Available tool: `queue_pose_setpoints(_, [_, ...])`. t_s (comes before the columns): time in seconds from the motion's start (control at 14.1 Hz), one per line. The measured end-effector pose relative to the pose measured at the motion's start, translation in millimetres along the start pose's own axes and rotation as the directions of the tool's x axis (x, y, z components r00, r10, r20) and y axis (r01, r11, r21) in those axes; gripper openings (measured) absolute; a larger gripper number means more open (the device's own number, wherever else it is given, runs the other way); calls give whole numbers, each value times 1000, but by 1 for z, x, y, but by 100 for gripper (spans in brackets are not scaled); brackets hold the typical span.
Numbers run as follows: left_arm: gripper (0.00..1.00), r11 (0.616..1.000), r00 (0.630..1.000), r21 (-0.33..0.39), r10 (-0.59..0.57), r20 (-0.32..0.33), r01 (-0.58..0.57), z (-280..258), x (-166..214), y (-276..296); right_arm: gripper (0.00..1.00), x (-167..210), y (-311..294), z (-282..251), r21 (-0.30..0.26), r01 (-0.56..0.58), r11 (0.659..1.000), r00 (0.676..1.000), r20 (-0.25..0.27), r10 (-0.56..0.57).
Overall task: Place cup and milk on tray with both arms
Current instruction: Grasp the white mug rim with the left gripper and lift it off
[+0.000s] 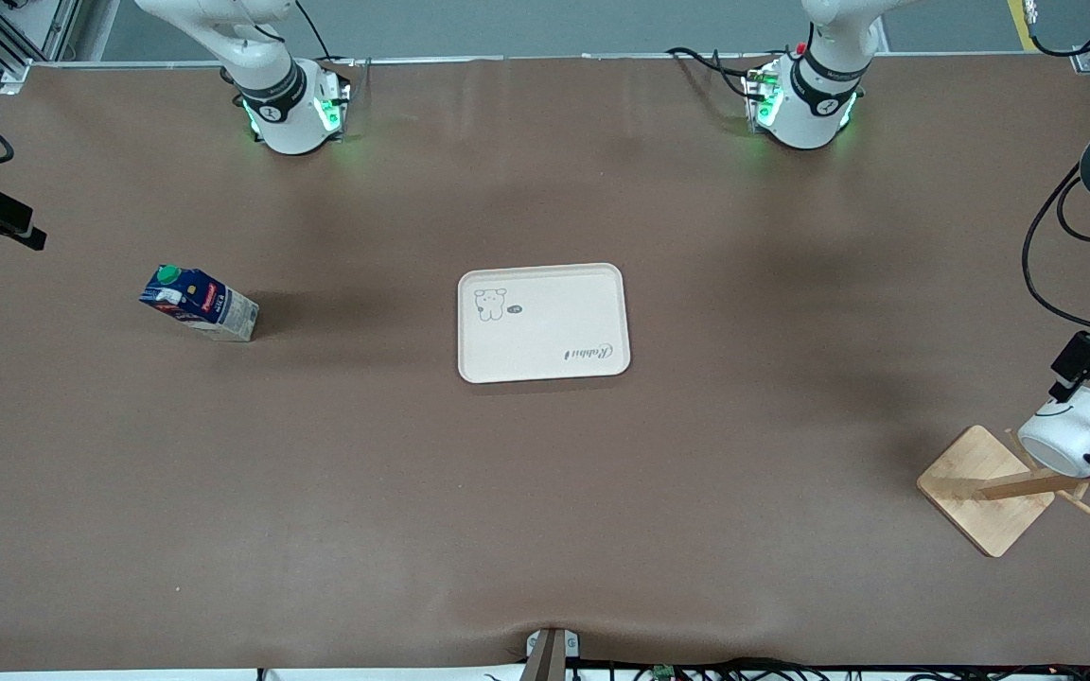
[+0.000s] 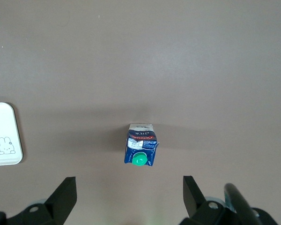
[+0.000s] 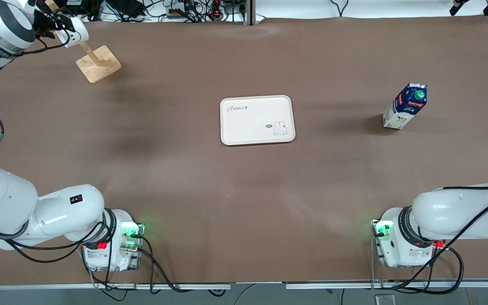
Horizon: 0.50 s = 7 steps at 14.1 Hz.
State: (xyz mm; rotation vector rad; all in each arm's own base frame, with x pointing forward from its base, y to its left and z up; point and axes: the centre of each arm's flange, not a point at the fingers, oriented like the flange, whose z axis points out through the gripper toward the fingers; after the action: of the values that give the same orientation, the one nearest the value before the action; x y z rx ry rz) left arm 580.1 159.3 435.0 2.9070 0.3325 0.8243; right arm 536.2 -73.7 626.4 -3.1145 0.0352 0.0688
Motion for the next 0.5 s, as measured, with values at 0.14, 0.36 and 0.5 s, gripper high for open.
queue_pose_setpoints(0.14, [83, 1000, 1000, -8, 14, -9, -14, 2, 6, 5, 100, 2, 0, 3, 0, 0, 1000, 1000, 4, 0])
queue_pose_setpoints(0.36, [52, 999, 999, -11, 44, -5, -44, 6, 7, 6, 100, 4, 0, 6, 0, 0, 1000, 1000, 10, 0])
queue_pose_setpoints(0.5, [32, 998, 998, -12, 58, -6, -58, 6, 8, 6, 100, 6, 1, 9, 1, -1, 1000, 1000, 16, 1])
